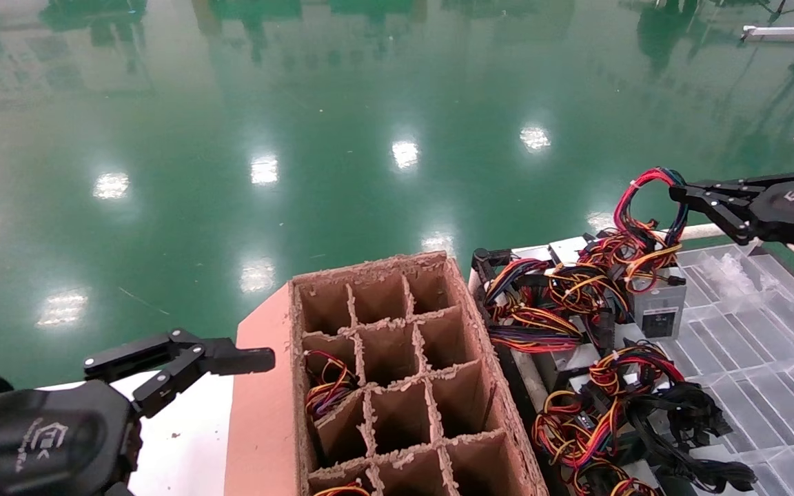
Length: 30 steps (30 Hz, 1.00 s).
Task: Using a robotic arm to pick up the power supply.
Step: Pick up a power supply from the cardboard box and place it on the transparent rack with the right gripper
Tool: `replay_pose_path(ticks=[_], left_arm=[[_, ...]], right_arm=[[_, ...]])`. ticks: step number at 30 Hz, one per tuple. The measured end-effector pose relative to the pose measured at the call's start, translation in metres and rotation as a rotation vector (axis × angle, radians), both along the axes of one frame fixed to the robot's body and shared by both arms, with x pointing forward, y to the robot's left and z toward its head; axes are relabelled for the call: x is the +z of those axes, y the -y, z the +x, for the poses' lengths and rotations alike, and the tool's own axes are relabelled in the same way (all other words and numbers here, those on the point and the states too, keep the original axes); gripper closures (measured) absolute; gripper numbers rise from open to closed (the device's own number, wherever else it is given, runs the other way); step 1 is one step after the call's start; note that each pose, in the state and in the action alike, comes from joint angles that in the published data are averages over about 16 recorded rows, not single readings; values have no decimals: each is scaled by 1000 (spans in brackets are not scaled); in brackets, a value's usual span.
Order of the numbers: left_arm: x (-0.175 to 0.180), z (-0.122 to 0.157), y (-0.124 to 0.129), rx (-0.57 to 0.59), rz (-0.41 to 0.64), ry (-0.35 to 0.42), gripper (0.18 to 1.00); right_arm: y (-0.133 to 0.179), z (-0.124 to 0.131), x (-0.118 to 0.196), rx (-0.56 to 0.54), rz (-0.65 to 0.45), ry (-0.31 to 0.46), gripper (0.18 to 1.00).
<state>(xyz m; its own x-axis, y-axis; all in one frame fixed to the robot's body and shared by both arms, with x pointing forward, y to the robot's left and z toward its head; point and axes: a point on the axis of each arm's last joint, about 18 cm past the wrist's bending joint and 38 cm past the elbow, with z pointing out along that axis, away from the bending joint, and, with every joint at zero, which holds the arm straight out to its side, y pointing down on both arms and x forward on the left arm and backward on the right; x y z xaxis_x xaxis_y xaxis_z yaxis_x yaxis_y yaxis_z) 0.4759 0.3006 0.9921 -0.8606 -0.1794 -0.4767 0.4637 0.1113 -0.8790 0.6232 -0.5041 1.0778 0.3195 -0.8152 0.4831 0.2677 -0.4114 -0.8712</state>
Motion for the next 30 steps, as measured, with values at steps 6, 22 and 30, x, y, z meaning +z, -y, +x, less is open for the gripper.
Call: replay_pose_path(ticks=[6,22,30], left_arm=[[0,0,0,0,0,0,184],[0,0,0,0,0,0,184],[0,0,0,0,0,0,184]], right_arm=[[4,6,-18,-12,63,-9,986],[14,12,-63,-7,321,-17,986],[17,14,-80,13,499,-3,986]])
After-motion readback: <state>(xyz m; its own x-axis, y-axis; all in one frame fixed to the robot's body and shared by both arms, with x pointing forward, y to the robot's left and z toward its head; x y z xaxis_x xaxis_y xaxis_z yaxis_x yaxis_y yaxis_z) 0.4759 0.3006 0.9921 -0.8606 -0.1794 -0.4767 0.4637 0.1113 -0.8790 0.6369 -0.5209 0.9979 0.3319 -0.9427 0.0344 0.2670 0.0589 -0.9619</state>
